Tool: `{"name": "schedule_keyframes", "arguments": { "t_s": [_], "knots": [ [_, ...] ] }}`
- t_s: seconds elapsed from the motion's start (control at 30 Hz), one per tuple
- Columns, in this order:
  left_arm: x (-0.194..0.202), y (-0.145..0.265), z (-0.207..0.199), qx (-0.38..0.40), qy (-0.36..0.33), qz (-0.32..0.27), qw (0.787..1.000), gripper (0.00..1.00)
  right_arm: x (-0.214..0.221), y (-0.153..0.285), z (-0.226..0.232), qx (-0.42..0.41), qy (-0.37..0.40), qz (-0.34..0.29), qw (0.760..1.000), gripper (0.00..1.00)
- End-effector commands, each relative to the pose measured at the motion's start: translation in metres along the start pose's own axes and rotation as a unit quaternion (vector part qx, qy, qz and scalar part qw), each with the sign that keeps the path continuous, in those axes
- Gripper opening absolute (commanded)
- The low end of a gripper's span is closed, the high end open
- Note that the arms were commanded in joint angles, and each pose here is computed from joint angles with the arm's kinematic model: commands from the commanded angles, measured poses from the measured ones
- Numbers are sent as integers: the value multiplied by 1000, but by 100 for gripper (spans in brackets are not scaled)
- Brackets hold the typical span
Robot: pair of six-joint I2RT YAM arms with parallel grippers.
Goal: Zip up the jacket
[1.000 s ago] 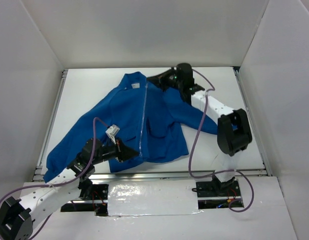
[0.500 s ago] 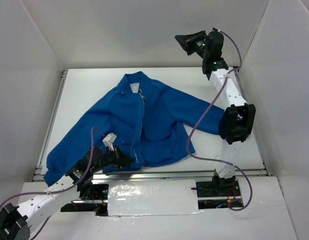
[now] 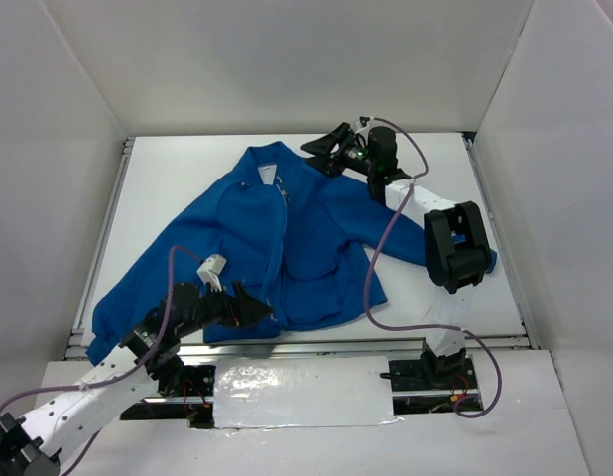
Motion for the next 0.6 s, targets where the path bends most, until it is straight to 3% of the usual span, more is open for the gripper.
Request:
{"name": "schedule_keyframes", "arguments": {
  "t_s": [0.0, 0.03, 0.17, 0.27, 0.4, 0.57],
  "knots": [
    [-26, 19, -49, 58, -51, -35, 996, 95, -16, 24, 52, -82, 111, -37, 990, 63],
    [-30, 21, -56, 62, -67, -41, 995, 99, -16, 26, 50, -68, 114, -39, 990, 63],
    [-71, 29, -95, 50, -107, -102, 988, 99, -14, 43, 46, -12, 151, -61, 987, 77],
    [-96, 6, -105, 6, -121, -118, 986, 99, -11, 61, 45, 42, 160, -85, 983, 80],
    [-124, -56, -95, -82, -148, -107, 980, 99, 0, 103, 50, 105, 169, -126, 972, 82],
    [-154, -110, -86, -169, -167, -108, 965, 91, 19, 149, 71, 110, 213, -149, 959, 84]
  ]
}}
Point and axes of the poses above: each gripper's point midway between its finger pads, its own y axis back along the fingers, its own z axis along the line the jaws close on, x = y × z, the point moved 5 cm from there along y, back along the fingers, and after that the axes turned 10 degrees about y, right-handed, at the moved point
